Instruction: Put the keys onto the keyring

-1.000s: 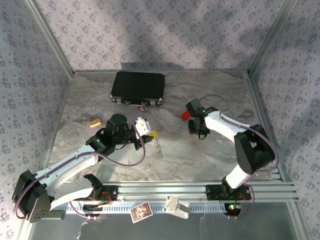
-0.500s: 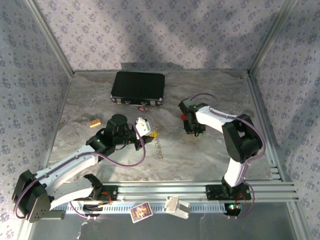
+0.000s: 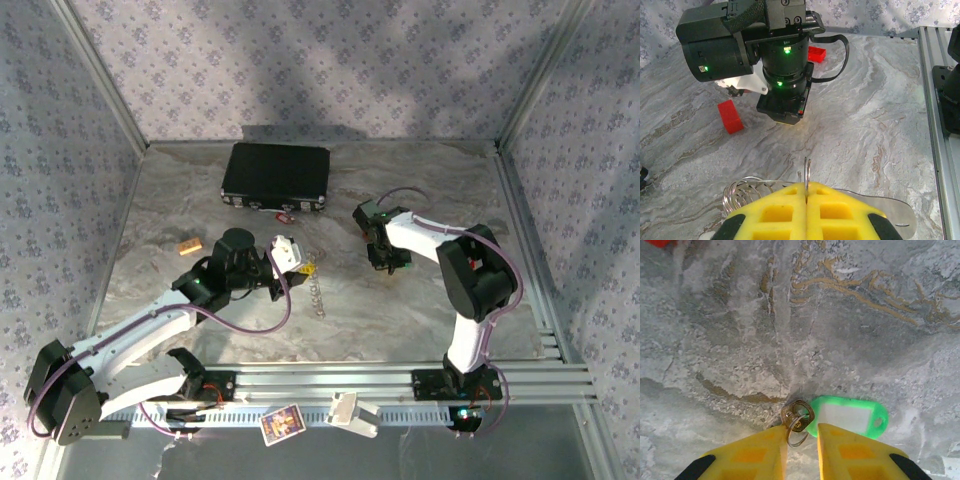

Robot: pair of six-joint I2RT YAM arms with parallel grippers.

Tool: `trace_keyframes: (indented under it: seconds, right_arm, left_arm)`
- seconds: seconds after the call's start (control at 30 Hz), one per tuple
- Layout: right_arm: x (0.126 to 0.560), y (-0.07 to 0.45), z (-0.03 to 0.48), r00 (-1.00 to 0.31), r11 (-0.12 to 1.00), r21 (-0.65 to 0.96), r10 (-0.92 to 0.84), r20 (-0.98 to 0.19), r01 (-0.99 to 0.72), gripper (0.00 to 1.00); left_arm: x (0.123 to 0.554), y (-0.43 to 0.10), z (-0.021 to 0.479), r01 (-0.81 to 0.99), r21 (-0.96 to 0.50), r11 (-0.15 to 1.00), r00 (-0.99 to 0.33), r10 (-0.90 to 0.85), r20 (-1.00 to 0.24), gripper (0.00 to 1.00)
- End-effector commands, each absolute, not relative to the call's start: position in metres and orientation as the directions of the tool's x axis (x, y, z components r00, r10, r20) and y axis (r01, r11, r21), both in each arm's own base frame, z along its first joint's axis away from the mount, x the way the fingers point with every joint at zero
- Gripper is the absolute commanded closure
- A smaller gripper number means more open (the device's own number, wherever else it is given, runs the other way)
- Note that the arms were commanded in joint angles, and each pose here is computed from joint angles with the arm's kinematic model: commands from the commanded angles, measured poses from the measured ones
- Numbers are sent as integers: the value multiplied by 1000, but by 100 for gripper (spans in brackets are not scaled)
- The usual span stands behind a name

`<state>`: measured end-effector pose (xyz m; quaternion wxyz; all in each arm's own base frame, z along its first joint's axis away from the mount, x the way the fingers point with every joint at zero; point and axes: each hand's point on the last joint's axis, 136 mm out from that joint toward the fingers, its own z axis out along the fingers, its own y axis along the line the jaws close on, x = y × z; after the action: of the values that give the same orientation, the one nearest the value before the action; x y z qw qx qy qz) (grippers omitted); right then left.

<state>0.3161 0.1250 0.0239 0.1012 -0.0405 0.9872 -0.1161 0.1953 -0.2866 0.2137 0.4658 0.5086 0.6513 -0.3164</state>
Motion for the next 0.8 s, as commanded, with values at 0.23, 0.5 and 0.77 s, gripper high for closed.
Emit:
trace_keyframes:
  seconds: [0.23, 0.5, 0.77]
  right_arm:
    - [324, 122, 37, -970, 947, -318, -122, -211, -50, 85]
    - [323, 124, 36, -970, 946, -319, -136, -201, -66, 82]
    - [320, 126, 27, -976, 956, -286, -117, -181, -62, 74]
  left_arm:
    - [191, -290, 222, 963, 82, 255, -12, 346, -938, 100]
    - [190, -290, 223, 964, 82, 253, -11, 345, -939, 100]
    - [190, -289, 223, 963, 82, 255, -12, 346, -938, 100]
